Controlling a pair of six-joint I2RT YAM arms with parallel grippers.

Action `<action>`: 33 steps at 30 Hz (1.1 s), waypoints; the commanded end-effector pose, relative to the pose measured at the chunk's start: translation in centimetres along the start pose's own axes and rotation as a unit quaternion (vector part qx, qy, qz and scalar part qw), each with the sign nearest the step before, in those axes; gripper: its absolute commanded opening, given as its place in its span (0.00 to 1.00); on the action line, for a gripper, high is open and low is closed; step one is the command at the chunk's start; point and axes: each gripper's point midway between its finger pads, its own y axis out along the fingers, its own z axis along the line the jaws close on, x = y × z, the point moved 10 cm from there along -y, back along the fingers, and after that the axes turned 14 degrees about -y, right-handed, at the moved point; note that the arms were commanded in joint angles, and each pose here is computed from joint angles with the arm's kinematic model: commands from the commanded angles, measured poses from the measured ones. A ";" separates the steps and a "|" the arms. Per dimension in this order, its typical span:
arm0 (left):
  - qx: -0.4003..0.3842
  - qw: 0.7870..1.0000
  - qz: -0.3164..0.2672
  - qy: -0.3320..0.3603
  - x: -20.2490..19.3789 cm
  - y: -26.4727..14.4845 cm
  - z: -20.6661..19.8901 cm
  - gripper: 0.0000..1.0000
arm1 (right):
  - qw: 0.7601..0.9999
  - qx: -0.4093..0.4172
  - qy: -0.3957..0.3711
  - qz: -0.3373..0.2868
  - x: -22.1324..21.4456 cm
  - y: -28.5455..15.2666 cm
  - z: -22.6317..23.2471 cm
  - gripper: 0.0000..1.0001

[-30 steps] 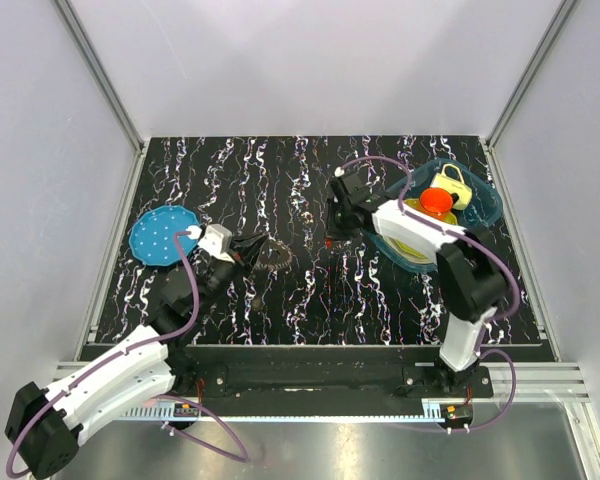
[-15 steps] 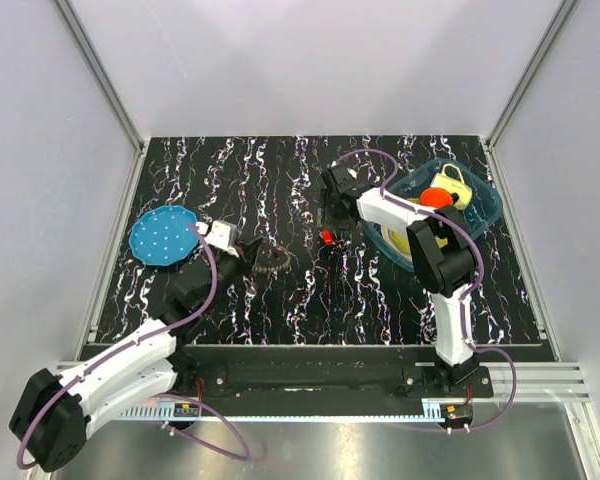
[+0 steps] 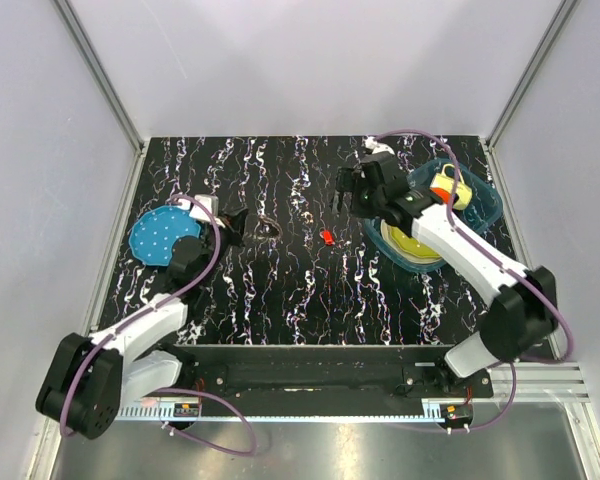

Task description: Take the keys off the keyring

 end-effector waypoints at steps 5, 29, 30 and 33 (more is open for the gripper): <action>-0.036 0.994 -0.013 -0.103 -2.7 -1.2 0.4 0.00 | 0.999 0.037 -0.014 -0.019 -1.3 -4.3 -0.6 1.00; 0.150 0.972 0.058 -0.171 -5.5 -4.6 2.8 0.56 | 0.996 0.092 -0.008 -0.016 -2.8 -9.6 -0.6 1.00; 0.147 0.974 0.068 -0.158 -5.2 -4.5 2.6 0.65 | 0.995 0.098 -0.009 -0.015 -3.0 -9.9 -0.6 1.00; 0.113 0.982 0.072 -0.132 -2.1 -3.5 0.7 0.89 | 0.994 0.110 -0.022 -0.019 -3.7 -11.0 -0.9 1.00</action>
